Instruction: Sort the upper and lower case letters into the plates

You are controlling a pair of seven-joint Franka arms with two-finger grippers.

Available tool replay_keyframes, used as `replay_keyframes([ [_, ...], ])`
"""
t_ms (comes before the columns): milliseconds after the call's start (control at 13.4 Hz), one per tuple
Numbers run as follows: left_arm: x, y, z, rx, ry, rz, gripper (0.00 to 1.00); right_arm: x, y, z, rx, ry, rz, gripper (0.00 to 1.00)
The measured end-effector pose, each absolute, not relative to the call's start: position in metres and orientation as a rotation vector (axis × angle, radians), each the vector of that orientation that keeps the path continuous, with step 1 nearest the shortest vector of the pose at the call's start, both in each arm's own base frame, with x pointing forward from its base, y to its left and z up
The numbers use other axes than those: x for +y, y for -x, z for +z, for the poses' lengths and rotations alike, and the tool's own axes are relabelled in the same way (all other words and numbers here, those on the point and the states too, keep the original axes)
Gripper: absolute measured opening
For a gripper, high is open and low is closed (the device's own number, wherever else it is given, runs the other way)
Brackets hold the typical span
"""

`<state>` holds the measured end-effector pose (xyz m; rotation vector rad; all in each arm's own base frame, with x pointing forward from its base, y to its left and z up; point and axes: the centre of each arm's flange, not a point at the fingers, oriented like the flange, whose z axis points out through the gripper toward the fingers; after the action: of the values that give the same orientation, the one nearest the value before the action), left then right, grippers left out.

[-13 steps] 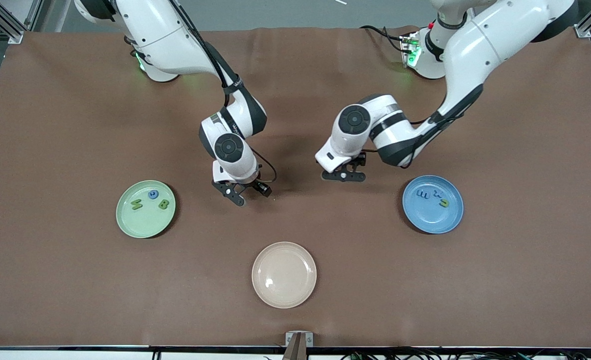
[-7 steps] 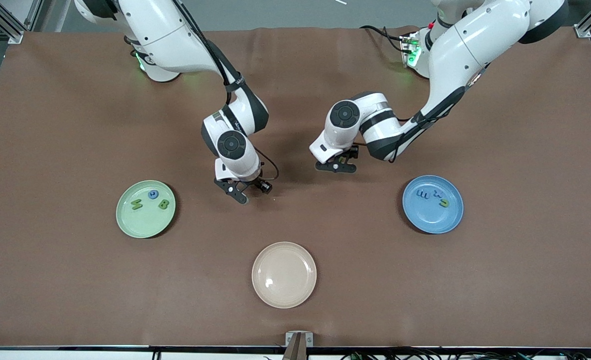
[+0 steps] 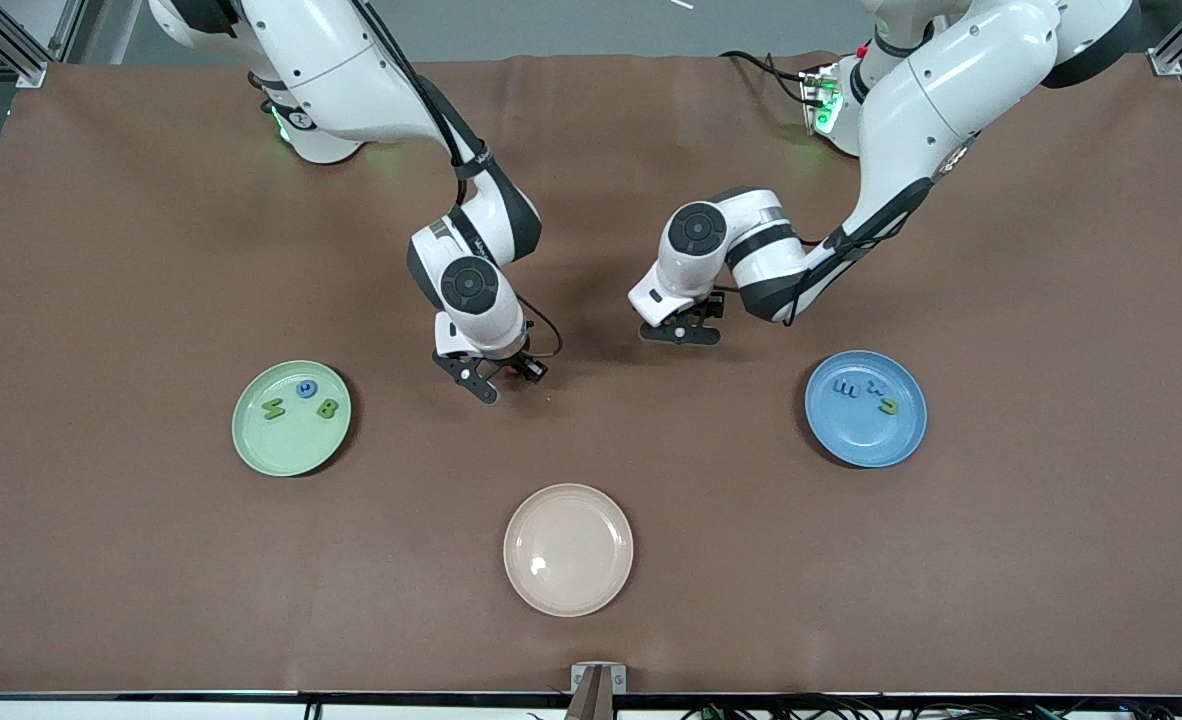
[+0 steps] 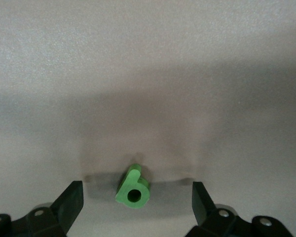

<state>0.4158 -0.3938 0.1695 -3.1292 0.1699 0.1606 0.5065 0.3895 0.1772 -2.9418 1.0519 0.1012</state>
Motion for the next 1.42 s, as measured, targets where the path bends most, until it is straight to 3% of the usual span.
replay_keyframes([
  [75,-0.394,-0.416,0.17,0.17,3.131,0.159,0.87,0.39,-0.506,0.179,1.051,2.941,0.1,0.44],
  [149,-0.394,-0.416,0.169,0.17,3.131,0.16,0.78,0.39,-0.506,0.179,1.051,2.941,0.101,0.44],
  [224,-0.394,-0.416,0.169,0.17,3.131,0.16,0.78,0.39,-0.507,0.18,1.051,2.938,0.097,0.37],
  [373,-0.394,-0.416,0.17,0.17,3.132,0.157,0.64,0.389,-0.508,0.18,1.055,2.939,0.098,0.37],
  [522,-0.395,-0.416,0.171,0.17,3.133,0.153,0.57,0.38,-0.515,0.182,1.063,2.951,0.099,0.37],
  [597,-0.394,-0.416,0.171,0.17,3.133,0.153,0.57,0.368,-0.524,0.189,1.044,2.971,0.109,0.37],
  [746,-0.395,-0.416,0.173,0.172,3.134,0.148,0.47,0.323,-0.554,0.221,0.959,3.015,0.158,0.37],
  [970,-0.396,-0.415,0.173,0.175,3.133,0.147,0.44,0.229,-0.594,0.263,0.78,3.044,0.201,0.37],
  [1418,-0.398,-0.414,0.174,0.187,3.129,0.138,0.34,0.066,-0.63,0.261,0.411,3.069,0.186,0.37],
])
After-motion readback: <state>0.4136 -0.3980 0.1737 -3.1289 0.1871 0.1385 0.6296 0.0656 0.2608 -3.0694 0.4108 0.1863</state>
